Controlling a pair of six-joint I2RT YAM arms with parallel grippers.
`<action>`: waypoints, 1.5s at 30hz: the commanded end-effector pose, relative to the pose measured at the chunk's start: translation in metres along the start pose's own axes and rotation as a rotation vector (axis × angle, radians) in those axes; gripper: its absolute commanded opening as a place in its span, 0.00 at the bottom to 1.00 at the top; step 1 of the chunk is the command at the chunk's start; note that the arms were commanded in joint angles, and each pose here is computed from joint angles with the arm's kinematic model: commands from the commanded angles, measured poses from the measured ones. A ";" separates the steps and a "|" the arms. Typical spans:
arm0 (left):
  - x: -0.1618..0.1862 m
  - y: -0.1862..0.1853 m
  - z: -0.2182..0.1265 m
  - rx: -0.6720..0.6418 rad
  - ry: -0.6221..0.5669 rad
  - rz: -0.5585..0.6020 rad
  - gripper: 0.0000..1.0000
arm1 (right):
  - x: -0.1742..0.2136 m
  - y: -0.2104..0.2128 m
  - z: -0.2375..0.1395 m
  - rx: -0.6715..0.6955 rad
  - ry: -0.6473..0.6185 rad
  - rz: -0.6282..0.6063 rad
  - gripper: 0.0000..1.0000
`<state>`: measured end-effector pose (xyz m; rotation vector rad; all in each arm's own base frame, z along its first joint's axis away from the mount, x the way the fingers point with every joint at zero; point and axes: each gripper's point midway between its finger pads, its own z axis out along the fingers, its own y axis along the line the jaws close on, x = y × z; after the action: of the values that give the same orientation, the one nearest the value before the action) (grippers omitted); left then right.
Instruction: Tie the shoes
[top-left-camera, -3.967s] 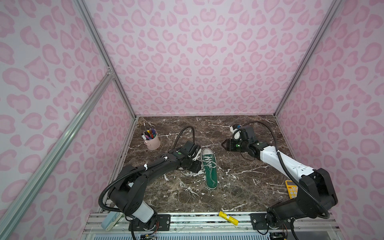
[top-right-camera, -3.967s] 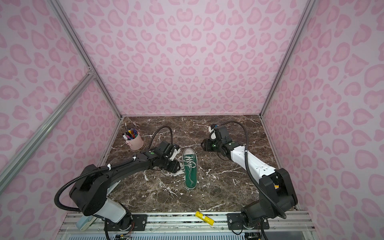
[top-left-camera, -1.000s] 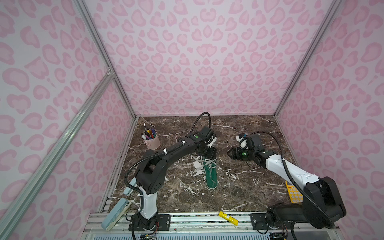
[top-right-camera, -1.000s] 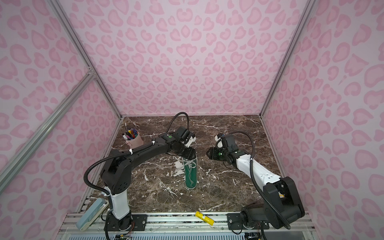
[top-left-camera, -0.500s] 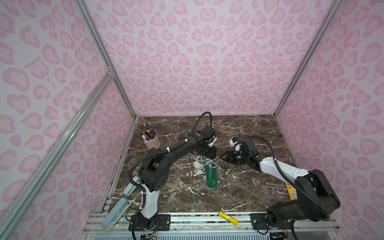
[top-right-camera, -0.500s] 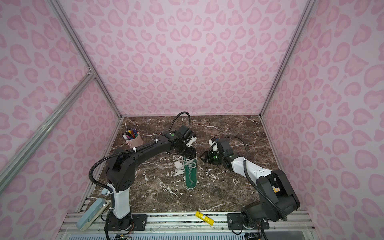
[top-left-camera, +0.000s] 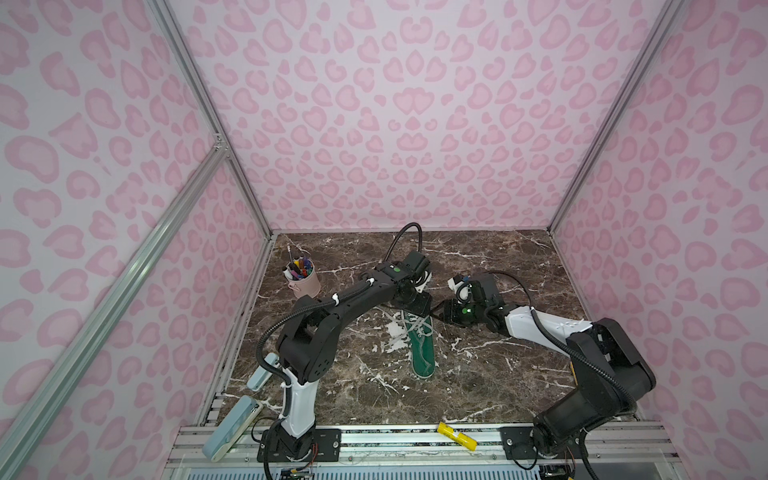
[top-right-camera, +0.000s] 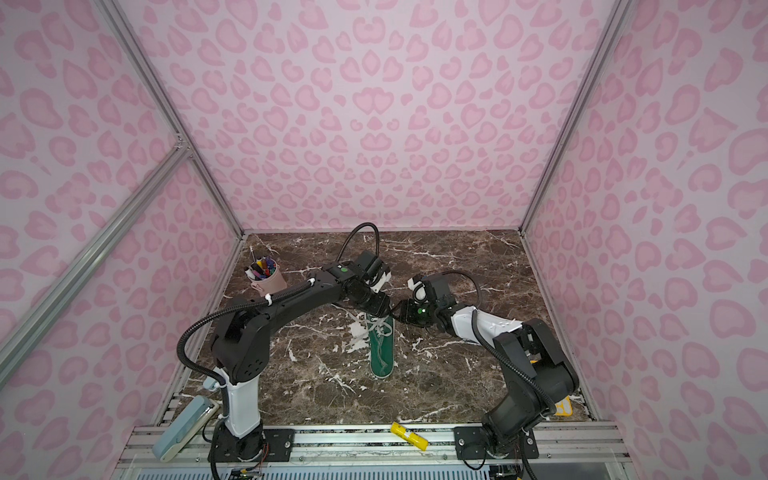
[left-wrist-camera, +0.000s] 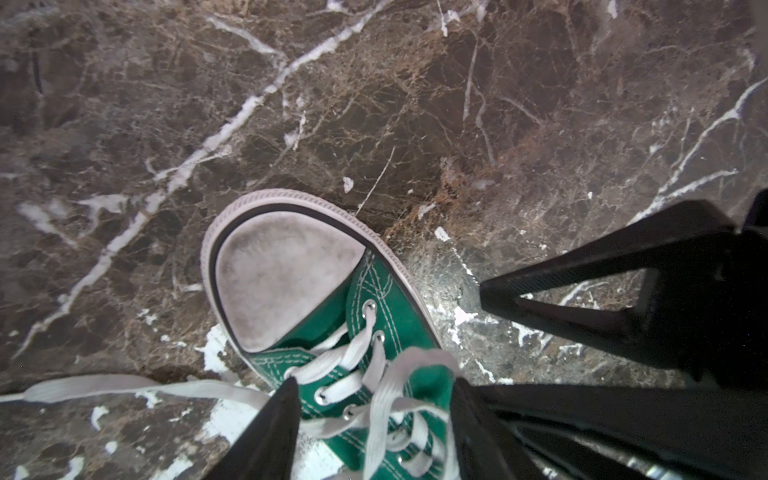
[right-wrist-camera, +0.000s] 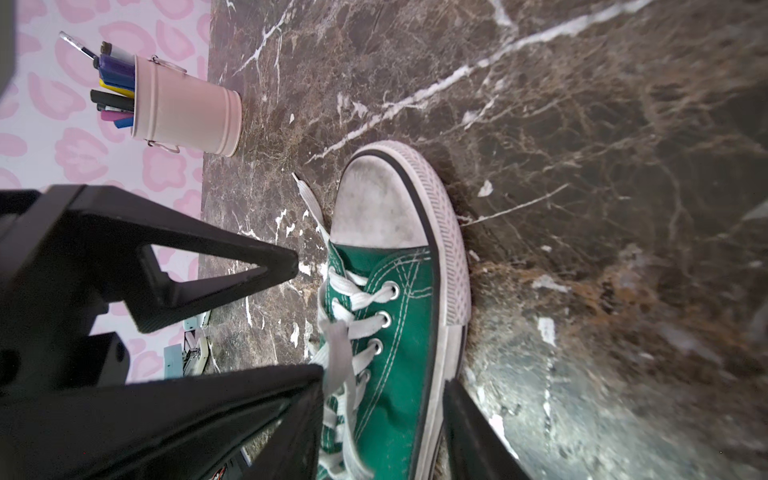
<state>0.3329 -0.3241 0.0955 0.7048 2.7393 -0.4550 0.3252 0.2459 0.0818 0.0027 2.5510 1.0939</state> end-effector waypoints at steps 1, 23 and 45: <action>0.000 -0.009 -0.006 0.042 -0.008 0.001 0.60 | -0.001 -0.011 0.005 0.047 -0.005 -0.003 0.48; 0.013 0.022 -0.022 0.120 -0.063 -0.167 0.49 | -0.010 -0.024 -0.017 0.131 -0.031 -0.019 0.48; 0.038 0.035 0.022 0.162 0.026 -0.243 0.29 | -0.009 -0.028 -0.031 0.134 -0.043 -0.007 0.48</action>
<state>0.3212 -0.2848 0.0564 0.4178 2.8564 -0.7153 0.3312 0.2043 0.0882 0.0639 2.5664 0.9165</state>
